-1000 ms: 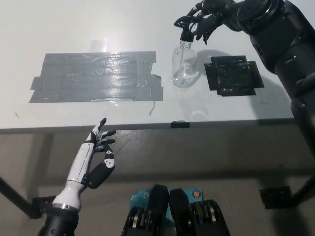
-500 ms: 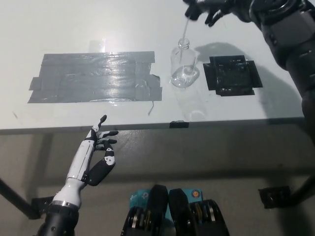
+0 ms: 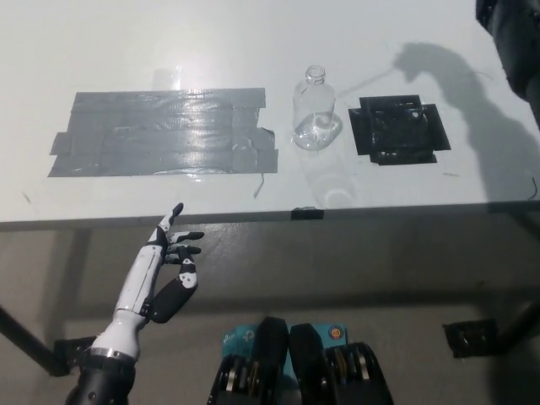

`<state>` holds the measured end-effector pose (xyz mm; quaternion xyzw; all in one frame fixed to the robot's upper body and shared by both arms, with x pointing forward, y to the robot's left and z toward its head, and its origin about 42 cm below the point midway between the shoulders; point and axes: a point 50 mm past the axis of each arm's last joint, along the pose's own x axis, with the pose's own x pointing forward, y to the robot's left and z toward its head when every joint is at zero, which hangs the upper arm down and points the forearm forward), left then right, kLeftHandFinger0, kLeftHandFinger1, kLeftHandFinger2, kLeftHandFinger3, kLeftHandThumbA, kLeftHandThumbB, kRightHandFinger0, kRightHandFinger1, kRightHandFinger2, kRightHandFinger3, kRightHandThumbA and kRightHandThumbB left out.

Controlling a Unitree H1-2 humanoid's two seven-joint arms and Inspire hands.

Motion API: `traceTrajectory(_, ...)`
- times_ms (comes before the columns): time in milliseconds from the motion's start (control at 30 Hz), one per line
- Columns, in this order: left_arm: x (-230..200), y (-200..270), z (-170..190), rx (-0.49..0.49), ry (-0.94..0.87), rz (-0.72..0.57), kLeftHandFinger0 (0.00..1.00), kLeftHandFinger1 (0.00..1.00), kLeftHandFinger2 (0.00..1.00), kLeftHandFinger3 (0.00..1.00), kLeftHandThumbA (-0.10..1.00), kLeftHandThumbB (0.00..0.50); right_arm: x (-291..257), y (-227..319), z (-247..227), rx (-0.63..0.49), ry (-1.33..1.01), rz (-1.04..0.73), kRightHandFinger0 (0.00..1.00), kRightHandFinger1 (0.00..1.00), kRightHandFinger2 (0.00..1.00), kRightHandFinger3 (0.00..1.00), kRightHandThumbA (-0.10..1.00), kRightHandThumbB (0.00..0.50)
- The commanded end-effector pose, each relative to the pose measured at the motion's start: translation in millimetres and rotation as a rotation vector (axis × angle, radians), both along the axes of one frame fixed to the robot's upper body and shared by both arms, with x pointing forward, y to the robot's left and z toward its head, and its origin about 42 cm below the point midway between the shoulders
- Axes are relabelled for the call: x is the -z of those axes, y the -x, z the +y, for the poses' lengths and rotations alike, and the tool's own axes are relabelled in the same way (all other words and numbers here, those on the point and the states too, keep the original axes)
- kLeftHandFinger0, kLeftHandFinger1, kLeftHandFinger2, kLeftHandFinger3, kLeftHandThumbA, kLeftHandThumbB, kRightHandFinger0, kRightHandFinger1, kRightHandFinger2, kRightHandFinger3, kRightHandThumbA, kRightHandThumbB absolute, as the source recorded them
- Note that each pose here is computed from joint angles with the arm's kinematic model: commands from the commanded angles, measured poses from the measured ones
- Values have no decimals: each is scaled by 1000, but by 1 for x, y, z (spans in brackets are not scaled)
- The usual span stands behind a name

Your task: The robot grabs the black lid of the spray bottle on the desk and places it on the black area of the desk

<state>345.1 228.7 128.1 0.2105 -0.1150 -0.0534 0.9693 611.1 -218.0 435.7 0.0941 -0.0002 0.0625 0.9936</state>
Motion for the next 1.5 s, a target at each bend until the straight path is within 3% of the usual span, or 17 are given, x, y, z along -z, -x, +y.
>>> traceTrajectory(0, -8, 2, 7, -21, 18, -73, 532, 628, 725, 1000, -100, 190, -34, 1, -24, 100, -103, -71, 278, 329, 486, 554, -100, 308)
traceTrajectory(67, -7, 2, 8, -26, 10, -76, 511, 604, 719, 1000, -100, 185, -16, 1, -34, 112, -86, -61, 301, 334, 476, 511, -100, 334)
traceTrajectory(200, -5, 5, 13, -36, 3, -82, 513, 605, 720, 1000, -100, 185, 15, 2, -38, 122, -69, -18, 365, 374, 534, 519, -100, 320)
traceTrajectory(400, -4, 14, 17, -55, 12, -48, 516, 603, 726, 1000, -100, 180, 91, 9, -36, 150, 38, 96, 226, 271, 460, 518, -100, 364)
traceTrajectory(567, -8, 14, 18, -67, -16, -60, 483, 574, 689, 1000, -100, 184, 136, 17, -30, 133, 409, 154, 282, 334, 497, 533, -100, 342)
traceTrajectory(633, -8, 13, 19, -63, 3, -69, 483, 570, 685, 1000, -100, 184, 135, 17, -30, 51, 562, 171, 720, 828, 1000, 1000, 156, 379)
traceTrajectory(667, -7, 13, 19, -62, 9, -67, 481, 569, 684, 1000, -100, 184, 134, 17, -30, 8, 633, 191, 1000, 1000, 1000, 1000, 336, 441)
traceTrajectory(700, -7, 12, 19, -61, 18, -63, 470, 561, 679, 1000, -100, 188, 132, 17, -30, -44, 712, 222, 1000, 1000, 1000, 1000, 373, 445)
traceTrajectory(733, -10, 10, 20, -64, 20, -69, 468, 560, 678, 1000, -100, 189, 125, 15, -28, -70, 740, 226, 1000, 1000, 1000, 1000, 415, 482)
traceTrajectory(800, -11, 8, 21, -58, 27, -69, 484, 580, 692, 1000, -100, 183, 120, 14, -28, -80, 773, 221, 1000, 1000, 1000, 1000, 439, 499)
traceTrajectory(933, -12, 4, 21, -63, 3, -91, 453, 564, 683, 979, -100, 189, 101, 10, -27, -71, 871, 184, 1000, 1000, 1000, 1000, 589, 488)
traceTrajectory(1300, -16, 0, 20, -44, -9, -86, 517, 608, 730, 962, -99, 163, 55, 4, -27, -52, 893, 94, 1000, 1000, 1000, 1000, 666, 499)
traceTrajectory(1400, -20, -3, 20, -40, 1, -88, 514, 619, 746, 964, -100, 165, 28, 2, -24, -6, 841, 0, 1000, 1000, 1000, 1000, 650, 488)
traceTrajectory(1467, -28, -12, 19, -39, 16, -102, 511, 620, 746, 967, -100, 165, -8, 2, -23, 52, 840, -123, 1000, 1000, 1000, 1000, 734, 480)
